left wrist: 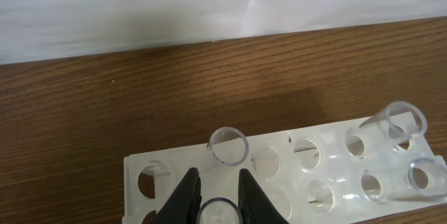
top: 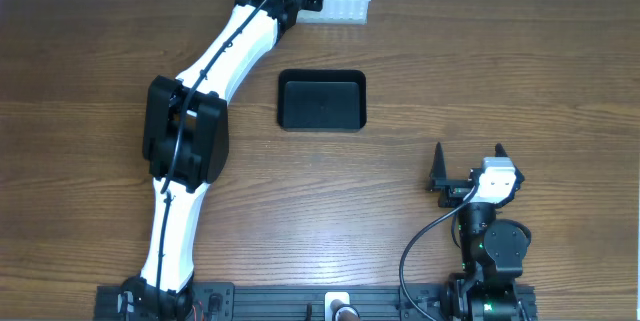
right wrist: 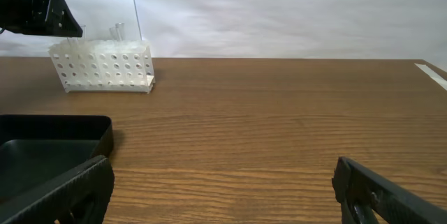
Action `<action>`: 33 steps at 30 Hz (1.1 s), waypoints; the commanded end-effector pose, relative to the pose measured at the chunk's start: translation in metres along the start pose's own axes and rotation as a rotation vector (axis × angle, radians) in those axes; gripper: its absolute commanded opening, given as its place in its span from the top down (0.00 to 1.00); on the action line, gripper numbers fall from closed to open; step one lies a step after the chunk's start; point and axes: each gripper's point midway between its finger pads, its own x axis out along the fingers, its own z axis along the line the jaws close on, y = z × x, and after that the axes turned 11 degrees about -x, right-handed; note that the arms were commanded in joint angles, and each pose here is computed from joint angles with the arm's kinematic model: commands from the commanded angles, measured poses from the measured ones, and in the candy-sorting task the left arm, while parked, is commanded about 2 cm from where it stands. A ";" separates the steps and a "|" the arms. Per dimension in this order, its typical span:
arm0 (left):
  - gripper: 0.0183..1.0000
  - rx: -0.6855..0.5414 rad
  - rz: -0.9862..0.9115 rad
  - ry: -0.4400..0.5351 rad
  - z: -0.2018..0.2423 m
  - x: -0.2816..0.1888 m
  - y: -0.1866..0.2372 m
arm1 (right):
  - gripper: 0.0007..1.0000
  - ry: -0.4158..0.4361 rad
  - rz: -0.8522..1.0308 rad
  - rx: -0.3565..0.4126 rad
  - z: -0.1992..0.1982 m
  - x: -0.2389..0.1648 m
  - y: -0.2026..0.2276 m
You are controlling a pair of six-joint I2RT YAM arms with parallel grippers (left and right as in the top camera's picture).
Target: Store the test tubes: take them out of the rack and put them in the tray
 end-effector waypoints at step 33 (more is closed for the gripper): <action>0.96 -0.104 -0.118 0.009 -0.014 -0.152 -0.088 | 0.01 -0.010 0.000 -0.007 0.002 0.000 0.002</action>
